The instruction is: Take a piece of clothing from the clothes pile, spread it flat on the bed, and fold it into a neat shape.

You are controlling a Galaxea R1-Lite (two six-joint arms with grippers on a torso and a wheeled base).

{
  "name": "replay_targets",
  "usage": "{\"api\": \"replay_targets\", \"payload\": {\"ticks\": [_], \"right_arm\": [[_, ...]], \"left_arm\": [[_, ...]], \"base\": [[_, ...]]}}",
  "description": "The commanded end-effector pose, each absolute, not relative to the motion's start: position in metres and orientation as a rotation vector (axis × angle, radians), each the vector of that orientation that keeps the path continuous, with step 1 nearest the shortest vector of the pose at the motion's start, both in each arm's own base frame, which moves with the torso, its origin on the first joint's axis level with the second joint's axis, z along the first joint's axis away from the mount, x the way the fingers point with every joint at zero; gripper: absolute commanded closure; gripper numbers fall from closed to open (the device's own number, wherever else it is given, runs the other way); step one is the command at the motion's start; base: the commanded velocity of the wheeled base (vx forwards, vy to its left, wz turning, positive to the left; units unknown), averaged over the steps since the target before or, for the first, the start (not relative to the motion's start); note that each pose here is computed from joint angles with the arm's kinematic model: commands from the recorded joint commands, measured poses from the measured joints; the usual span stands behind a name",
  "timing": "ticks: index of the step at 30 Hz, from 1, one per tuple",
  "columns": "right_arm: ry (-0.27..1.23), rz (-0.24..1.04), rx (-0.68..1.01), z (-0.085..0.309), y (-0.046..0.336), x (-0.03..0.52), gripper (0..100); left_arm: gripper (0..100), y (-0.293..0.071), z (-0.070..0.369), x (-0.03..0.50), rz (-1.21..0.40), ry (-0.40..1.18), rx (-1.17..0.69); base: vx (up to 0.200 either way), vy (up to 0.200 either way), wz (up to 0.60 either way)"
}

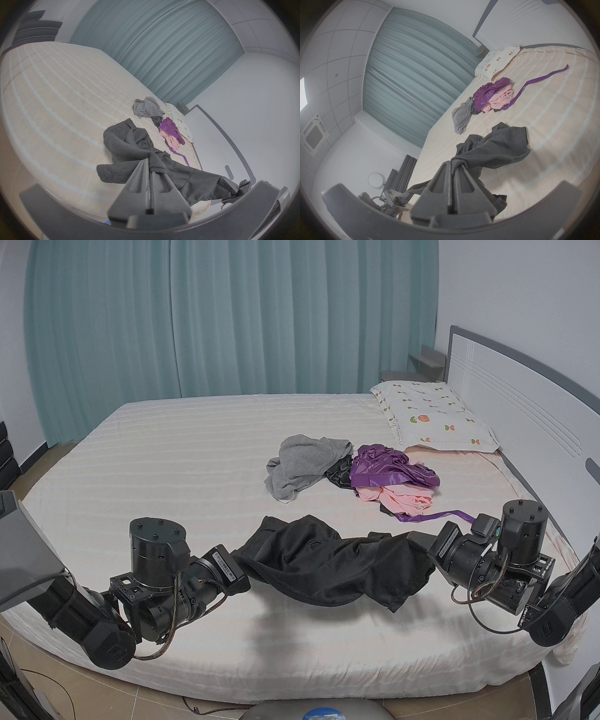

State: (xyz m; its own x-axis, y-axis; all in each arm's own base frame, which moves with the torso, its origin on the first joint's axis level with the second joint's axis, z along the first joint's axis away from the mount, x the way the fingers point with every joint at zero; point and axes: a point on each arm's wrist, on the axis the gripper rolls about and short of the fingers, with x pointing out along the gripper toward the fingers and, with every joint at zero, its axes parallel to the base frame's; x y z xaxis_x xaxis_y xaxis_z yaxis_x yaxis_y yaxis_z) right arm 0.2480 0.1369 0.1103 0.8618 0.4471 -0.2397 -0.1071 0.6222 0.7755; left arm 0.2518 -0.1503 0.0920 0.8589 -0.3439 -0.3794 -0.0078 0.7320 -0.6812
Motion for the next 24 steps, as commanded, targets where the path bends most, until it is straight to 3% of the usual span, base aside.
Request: {"api": "replay_targets", "payload": {"ticks": [1, 24], "right_arm": [[0.43, 0.333, 0.838, 0.1122, 0.1356, 0.2459, 100], [0.446, 0.317, 0.831, 0.1052, 0.136, 0.2495, 100]], "left_arm": [[100, -0.1474, 0.0946, 0.2544, -0.186, 0.501, -0.742], [100, -0.1487, 0.0947, 0.2531, -0.193, 0.504, -0.741]], "base": [[0.0, 0.2, 0.0], [0.0, 0.2, 0.0]]}}
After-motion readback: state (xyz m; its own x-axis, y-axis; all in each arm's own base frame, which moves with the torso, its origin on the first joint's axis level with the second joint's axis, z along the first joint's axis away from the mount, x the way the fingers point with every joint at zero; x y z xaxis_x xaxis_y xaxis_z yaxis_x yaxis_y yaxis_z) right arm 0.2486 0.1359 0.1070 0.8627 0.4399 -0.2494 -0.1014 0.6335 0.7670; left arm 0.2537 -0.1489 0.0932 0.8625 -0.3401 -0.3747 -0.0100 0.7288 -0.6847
